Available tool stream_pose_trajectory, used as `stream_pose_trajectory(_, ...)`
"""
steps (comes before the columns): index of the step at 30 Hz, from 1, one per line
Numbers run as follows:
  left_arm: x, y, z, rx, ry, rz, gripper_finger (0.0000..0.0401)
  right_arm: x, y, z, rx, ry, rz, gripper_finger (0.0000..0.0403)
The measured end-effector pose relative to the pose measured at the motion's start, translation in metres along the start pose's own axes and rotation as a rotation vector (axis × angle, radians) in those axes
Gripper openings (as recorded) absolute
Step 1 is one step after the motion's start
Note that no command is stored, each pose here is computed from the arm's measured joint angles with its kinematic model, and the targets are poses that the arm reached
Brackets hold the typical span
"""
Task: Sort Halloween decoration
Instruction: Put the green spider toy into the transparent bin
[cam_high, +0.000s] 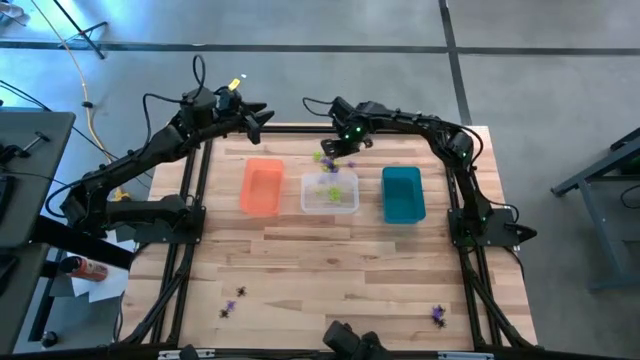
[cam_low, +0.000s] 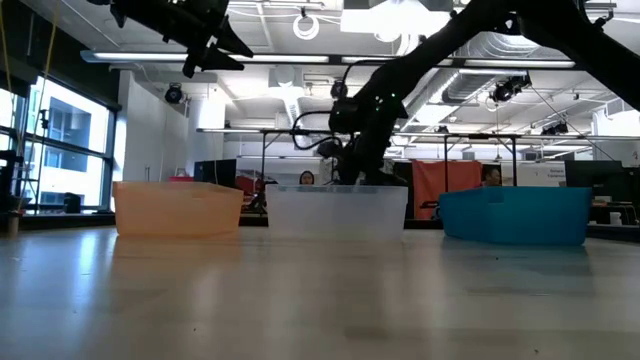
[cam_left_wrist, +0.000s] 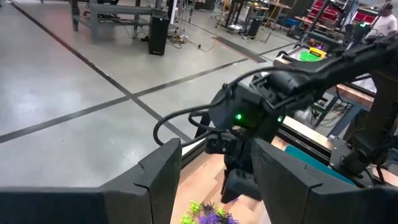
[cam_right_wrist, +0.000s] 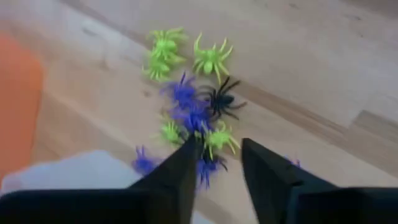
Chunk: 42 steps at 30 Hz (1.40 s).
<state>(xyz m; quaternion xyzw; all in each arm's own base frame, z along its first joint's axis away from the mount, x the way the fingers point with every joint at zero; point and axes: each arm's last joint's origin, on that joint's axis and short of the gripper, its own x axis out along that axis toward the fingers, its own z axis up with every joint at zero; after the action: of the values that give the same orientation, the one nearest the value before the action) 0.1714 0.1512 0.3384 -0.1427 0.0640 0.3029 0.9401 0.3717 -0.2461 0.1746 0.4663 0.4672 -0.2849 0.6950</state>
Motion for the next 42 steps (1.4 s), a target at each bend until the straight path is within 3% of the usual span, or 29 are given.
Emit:
stream_pose_trajectory(5,0.000,0.000,0.000,0.000,0.000,0.000,0.0181,0.008,-0.002,0.000,0.135,-0.049,-0.003,0.0189)
stream_pose_trajectory(10,0.000,0.000,0.000,0.000,0.001,-0.007,0.0181,0.013,-0.002,-0.006,0.164,-0.036,-0.031,0.0190)
stream_pose_trajectory(27,0.000,-0.001,0.000,-0.001,0.003,-0.010,0.0181,0.031,0.000,-0.009,0.195,-0.076,-0.099,0.0128)
stream_pose_trajectory(42,0.000,0.000,0.000,0.000,0.003,-0.009,0.0181,0.016,-0.008,-0.001,0.109,-0.084,-0.088,0.0026)
